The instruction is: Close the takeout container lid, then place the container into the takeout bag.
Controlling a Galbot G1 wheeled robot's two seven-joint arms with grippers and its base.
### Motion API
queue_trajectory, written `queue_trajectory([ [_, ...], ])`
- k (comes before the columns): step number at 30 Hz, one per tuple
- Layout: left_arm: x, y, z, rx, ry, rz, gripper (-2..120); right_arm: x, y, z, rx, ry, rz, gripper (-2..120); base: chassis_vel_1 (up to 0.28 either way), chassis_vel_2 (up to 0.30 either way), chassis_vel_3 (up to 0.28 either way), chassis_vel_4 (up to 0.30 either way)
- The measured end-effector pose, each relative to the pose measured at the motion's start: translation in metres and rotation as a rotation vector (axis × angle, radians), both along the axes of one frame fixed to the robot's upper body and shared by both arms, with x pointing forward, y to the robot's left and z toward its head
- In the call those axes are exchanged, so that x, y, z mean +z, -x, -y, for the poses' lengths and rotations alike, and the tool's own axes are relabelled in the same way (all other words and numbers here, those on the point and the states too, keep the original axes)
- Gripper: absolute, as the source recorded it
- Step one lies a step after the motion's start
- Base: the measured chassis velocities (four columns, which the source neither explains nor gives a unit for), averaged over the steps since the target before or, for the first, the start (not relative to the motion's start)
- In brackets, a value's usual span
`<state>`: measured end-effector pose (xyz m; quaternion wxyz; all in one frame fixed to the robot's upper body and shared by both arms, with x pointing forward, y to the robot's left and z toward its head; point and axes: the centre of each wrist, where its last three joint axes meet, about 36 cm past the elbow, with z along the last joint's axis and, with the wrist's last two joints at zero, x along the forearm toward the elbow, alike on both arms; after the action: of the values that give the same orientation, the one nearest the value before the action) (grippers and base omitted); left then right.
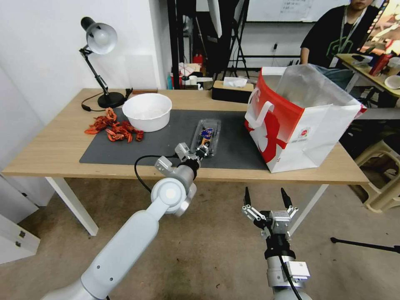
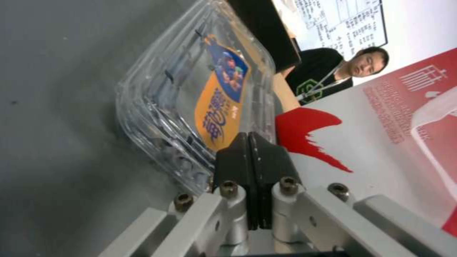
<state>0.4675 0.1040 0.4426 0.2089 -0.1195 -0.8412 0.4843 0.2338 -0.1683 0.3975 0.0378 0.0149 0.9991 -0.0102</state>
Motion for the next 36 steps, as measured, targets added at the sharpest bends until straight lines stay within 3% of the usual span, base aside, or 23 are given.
queue_trajectory([
  [9,-0.003,-0.002,0.001,-0.002,-0.026,0.002,0,0.036,-0.036,0.01,0.026,-0.136,-0.049,100,0.0,0.0,0.0,0.0],
  [18,-0.002,-0.004,0.003,-0.006,-0.038,0.013,0,0.073,-0.083,0.028,0.134,-0.344,-0.196,100,0.0,0.0,0.0,0.0],
  [21,-0.002,-0.004,0.002,-0.003,-0.042,0.017,0,0.085,-0.115,0.031,0.181,-0.433,-0.249,100,0.0,0.0,0.0,0.0],
  [30,-0.002,-0.004,0.002,-0.001,-0.047,0.02,0,0.093,-0.184,0.024,0.22,-0.563,-0.333,100,0.0,0.0,0.0,0.0],
  [36,-0.004,-0.005,0.002,0.002,-0.051,0.021,0,0.084,-0.234,0.002,0.217,-0.612,-0.39,100,0.0,0.0,0.0,0.0],
])
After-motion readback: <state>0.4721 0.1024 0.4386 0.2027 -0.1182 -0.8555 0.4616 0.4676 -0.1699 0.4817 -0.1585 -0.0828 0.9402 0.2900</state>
